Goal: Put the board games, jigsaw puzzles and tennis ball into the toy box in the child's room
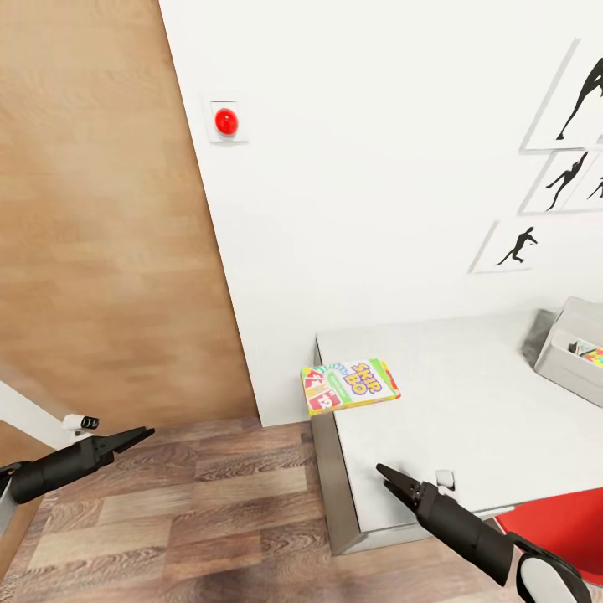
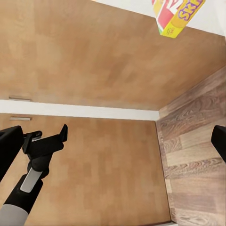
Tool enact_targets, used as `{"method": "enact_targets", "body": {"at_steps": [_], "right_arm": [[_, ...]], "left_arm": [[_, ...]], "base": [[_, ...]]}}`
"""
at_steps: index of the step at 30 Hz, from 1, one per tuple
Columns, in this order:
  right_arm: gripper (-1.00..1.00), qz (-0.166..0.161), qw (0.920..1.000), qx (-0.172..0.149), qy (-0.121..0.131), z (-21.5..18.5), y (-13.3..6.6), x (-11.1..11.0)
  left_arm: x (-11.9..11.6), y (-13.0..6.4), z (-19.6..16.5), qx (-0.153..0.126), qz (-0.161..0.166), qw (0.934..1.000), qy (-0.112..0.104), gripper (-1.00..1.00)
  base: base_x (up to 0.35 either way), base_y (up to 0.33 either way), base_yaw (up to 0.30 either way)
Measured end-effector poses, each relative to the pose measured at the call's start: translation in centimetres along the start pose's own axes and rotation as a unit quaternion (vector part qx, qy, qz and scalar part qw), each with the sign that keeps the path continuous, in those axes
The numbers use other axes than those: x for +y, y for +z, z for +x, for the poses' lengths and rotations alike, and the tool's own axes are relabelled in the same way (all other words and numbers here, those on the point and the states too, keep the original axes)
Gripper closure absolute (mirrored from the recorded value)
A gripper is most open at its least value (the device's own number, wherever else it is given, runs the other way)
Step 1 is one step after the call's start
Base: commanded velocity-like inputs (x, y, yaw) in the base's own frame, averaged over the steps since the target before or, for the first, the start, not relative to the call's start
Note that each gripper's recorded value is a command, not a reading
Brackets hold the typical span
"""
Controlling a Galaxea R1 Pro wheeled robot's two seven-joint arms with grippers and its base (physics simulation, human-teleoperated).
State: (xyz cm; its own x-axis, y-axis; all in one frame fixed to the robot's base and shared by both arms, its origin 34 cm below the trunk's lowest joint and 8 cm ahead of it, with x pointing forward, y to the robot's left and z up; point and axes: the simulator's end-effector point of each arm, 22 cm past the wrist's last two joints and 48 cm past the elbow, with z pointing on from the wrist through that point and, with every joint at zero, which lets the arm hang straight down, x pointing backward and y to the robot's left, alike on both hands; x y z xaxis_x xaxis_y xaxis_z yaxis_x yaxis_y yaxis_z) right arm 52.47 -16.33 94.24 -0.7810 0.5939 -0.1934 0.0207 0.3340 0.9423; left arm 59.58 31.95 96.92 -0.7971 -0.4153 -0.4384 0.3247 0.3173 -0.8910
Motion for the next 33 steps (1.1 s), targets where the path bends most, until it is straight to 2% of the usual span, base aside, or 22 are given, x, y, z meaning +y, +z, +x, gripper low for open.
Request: {"method": "enact_targets", "body": {"at_steps": [7, 18, 25, 33], "right_arm": [[-1.00, -0.004, 1.0000, -0.002, -0.003, -0.1, 0.0, 0.3], [-1.00, -0.072, 0.9962, -0.032, -0.036, -1.4, -0.9, 3.6], [-1.00, -0.064, 0.9952, -0.022, -0.071, -0.9, -0.9, 3.5], [-1.00, -0.080, 0.9929, -0.018, -0.086, -0.7, -1.1, 4.5]], "left_arm": [[-0.2, 0.0, -0.1, 0.000, 0.001, 1.0000, 0.002, -1.00], [-0.7, -0.1, -0.4, 0.000, 0.002, 0.9998, 0.020, -1.00], [-1.1, -0.2, -0.6, 0.000, 0.001, 0.9996, 0.029, -1.00], [-1.6, -0.6, -1.3, -0.003, 0.001, 0.9993, 0.037, -1.00]], "base": [[0.000, 0.000, -0.051], [0.000, 0.000, -0.104], [0.000, 0.000, -0.112], [0.000, 0.000, -0.131]]}}
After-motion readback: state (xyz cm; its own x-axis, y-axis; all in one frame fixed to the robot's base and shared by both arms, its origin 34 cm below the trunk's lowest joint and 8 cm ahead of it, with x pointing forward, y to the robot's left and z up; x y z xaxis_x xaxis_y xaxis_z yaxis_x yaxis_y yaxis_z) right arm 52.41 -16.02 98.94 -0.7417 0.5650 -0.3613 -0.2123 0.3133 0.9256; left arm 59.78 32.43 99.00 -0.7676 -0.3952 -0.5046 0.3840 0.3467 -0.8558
